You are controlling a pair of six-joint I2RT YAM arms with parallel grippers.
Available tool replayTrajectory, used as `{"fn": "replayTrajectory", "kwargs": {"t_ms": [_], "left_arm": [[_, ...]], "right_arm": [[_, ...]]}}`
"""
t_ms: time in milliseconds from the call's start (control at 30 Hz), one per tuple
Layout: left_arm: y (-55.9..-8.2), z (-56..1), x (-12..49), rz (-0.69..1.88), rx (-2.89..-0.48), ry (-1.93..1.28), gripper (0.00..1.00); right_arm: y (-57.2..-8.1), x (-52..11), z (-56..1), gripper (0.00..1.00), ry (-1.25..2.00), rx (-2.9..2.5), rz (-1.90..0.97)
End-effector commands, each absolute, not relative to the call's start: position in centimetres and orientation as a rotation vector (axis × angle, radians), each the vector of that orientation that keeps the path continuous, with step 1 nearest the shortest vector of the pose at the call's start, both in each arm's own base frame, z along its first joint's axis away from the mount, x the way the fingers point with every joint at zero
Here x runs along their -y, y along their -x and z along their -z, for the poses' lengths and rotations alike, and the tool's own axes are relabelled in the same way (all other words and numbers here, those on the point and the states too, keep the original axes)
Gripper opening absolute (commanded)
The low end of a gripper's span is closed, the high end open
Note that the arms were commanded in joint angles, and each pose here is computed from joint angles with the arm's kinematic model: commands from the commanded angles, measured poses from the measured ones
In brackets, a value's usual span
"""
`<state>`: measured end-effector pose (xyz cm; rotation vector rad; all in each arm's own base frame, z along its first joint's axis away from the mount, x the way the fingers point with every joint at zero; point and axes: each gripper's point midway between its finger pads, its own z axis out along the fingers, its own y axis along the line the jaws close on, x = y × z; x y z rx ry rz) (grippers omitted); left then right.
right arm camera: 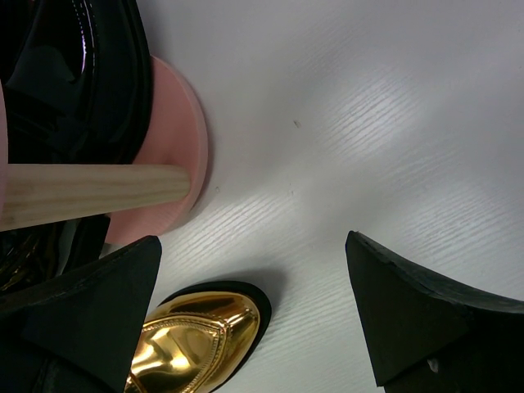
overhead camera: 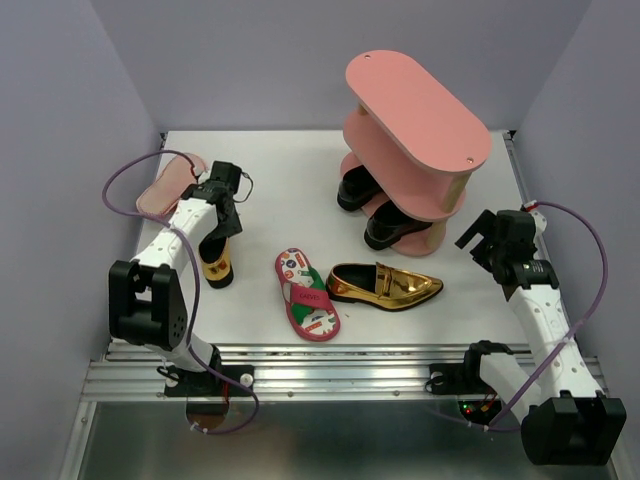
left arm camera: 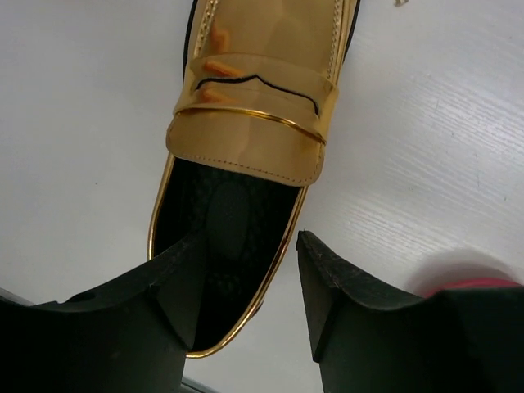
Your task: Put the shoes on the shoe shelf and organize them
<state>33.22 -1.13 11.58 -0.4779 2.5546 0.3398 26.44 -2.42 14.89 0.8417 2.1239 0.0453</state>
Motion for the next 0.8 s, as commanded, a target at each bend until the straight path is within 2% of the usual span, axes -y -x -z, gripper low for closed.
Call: {"fn": "replayTrajectory", "kwargs": {"t_ms": [0,300,367,400,433,567,767], "left_arm": [[-32.8,-11.0,2.5,-0.241,-2.53,0.496,0.54],[-33.5,-8.1,3.2,-0.232,-2.562,0.495,0.5],[-33.8,-7.7,3.3,-0.241,-2.573,0.48,0.38],[-34.1,-7.9,3.3,-0.242,-2.566,0.474,0.13],[-34.4,-8.1,3.3,-0.247,-2.563,0.467,0.0],[-36.1,-9.4,4.3,-0.24,-2.536,0.374,0.0],[-39.4,-14.3,10.7,-0.21,-2.376,0.038,0.0]], "right_arm": [[-27.4,2.6,-15.6,1.0,-0.82,-2.079,-0.057],[-27.6,2.6,-14.9,1.0,-0.832,-2.082,-0.051],[-27.7,2.7,-14.9,1.0,-0.839,-2.078,-0.048],[-27.8,2.7,-15.0,1.0,-0.839,-2.077,-0.049],[-27.8,2.7,-15.0,1.0,-0.841,-2.076,-0.048],[-27.9,2.8,-15.0,1.0,-0.842,-2.07,-0.049],[-27.7,2.9,-14.5,1.0,-0.857,-2.068,-0.042]]}}
